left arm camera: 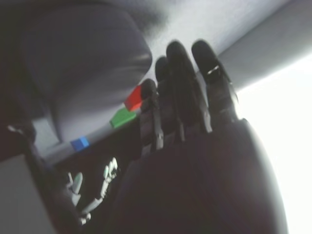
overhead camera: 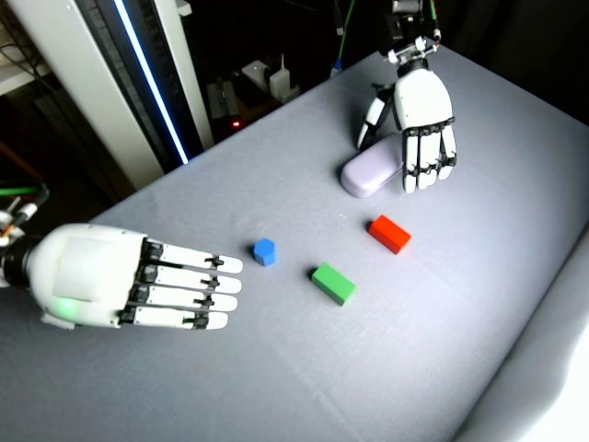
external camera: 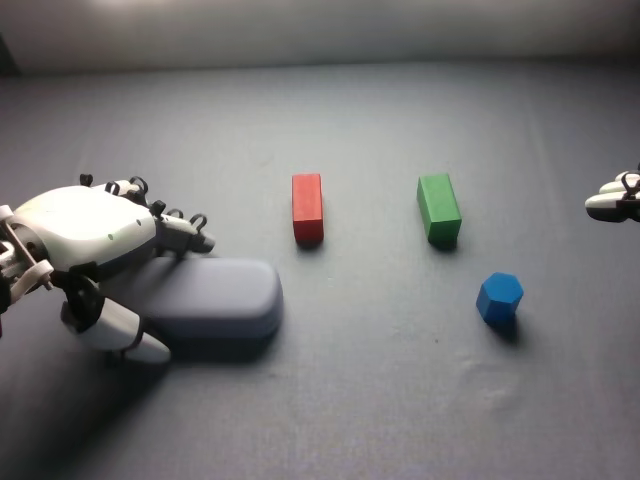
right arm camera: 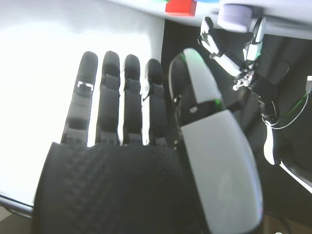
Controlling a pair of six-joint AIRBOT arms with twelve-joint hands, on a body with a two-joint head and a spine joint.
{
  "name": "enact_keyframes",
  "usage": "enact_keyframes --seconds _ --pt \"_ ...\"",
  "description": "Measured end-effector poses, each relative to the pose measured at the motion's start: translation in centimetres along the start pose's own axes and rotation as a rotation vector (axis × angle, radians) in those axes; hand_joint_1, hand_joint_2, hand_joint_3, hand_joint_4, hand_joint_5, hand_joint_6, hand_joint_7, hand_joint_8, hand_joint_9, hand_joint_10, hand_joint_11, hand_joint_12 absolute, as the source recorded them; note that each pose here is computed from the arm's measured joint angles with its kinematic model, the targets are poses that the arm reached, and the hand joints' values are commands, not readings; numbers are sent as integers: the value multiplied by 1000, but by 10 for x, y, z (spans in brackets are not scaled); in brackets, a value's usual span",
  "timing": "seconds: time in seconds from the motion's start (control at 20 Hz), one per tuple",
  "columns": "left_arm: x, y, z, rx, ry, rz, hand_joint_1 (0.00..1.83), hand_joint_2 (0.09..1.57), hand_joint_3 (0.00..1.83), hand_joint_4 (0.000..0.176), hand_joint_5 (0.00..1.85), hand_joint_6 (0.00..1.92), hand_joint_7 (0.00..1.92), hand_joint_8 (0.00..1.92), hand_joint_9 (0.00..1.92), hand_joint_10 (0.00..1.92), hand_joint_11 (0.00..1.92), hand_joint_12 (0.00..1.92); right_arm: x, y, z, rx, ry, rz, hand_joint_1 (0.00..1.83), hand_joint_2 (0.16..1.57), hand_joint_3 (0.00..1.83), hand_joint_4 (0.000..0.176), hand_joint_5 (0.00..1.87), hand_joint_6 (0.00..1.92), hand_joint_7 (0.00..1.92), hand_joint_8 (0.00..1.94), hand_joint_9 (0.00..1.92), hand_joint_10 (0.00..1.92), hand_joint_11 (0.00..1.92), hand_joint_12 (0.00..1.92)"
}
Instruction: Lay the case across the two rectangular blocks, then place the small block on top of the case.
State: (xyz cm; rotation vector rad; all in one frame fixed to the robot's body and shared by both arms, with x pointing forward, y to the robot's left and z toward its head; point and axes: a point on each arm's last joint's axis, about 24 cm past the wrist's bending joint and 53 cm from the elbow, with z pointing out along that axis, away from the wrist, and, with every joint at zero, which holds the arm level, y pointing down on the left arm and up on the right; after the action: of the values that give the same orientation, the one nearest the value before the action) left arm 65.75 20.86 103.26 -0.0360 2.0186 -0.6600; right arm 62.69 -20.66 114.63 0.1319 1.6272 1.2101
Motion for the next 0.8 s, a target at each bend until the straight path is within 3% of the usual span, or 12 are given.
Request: enact_keyframes --seconds 0.05,0.1,0.15,0.25,0.3,0.35,0.4,0.45,0.5,0.6,0.65,0.8 --pt "-1 -2 1 5 -10 -7 1277 1054 6 0 1122 241 1017 922 1015 672 655 1457 0 0 0 0 1 1 1096 1299 0 0 480 3 443 3 403 2 105 725" --pt "-4 -5 1 16 -23 -2 1274 1095 9 0 1113 412 973 1205 976 1101 749 1573 1 0 0 -1 1 4 1094 1297 0 0 483 4 446 4 407 4 110 724" --pt "-4 -8 1 23 -29 -5 1279 1098 1 0 1112 491 984 1218 1005 1125 842 1486 1 0 0 -1 2 7 1086 1295 0 0 491 1 454 1 418 2 141 670" --pt "-3 -18 -4 44 -36 -14 1274 1086 0 0 1118 558 1019 1131 1035 899 896 1338 0 0 0 1 1 7 1092 1297 1 0 488 0 445 0 414 1 150 651" --pt "-7 -30 -9 77 -55 -33 1375 1059 0 0 1240 260 1039 949 1046 1129 929 1281 0 0 0 -1 1 7 1094 1298 1 0 488 0 462 6 427 6 160 653" --pt "-14 -38 -13 104 -80 -37 1317 1039 2 0 1283 209 1112 964 1106 899 977 1288 0 0 0 0 2 7 1094 1302 2 0 480 0 460 5 421 3 149 647" --pt "-28 -52 -16 150 -128 -40 1389 1039 0 0 1291 107 1102 856 1110 1068 991 1269 0 0 0 0 2 7 1092 1302 2 0 482 1 460 4 423 3 151 650" --pt "-42 -61 -17 182 -172 -52 1397 1052 0 0 1087 561 1147 687 1066 1106 957 1288 0 0 0 0 1 7 1078 1305 3 0 486 2 457 2 420 2 147 648" --pt "-59 -73 -17 219 -224 -63 1394 1062 1 0 995 782 1171 629 1025 1119 839 1249 1 0 0 -1 1 7 1058 1304 2 0 493 4 458 2 420 1 144 649" --pt "-100 -104 -8 312 -350 -80 1390 1081 2 0 1006 719 1071 858 967 1180 826 1215 0 -1 0 3 1 7 1017 1311 0 0 496 0 453 0 410 0 109 691" --pt "-108 -114 0 336 -371 -89 1391 1075 0 0 1030 716 1088 836 966 1156 829 1158 1 0 0 -2 0 8 1026 1309 0 0 502 2 453 0 409 0 105 704" --pt "-99 -144 33 372 -321 -86 1392 1065 0 0 1019 825 1134 706 987 1110 835 1149 2 -2 1 2 2 8 965 1319 3 0 496 1 457 0 409 0 104 721"
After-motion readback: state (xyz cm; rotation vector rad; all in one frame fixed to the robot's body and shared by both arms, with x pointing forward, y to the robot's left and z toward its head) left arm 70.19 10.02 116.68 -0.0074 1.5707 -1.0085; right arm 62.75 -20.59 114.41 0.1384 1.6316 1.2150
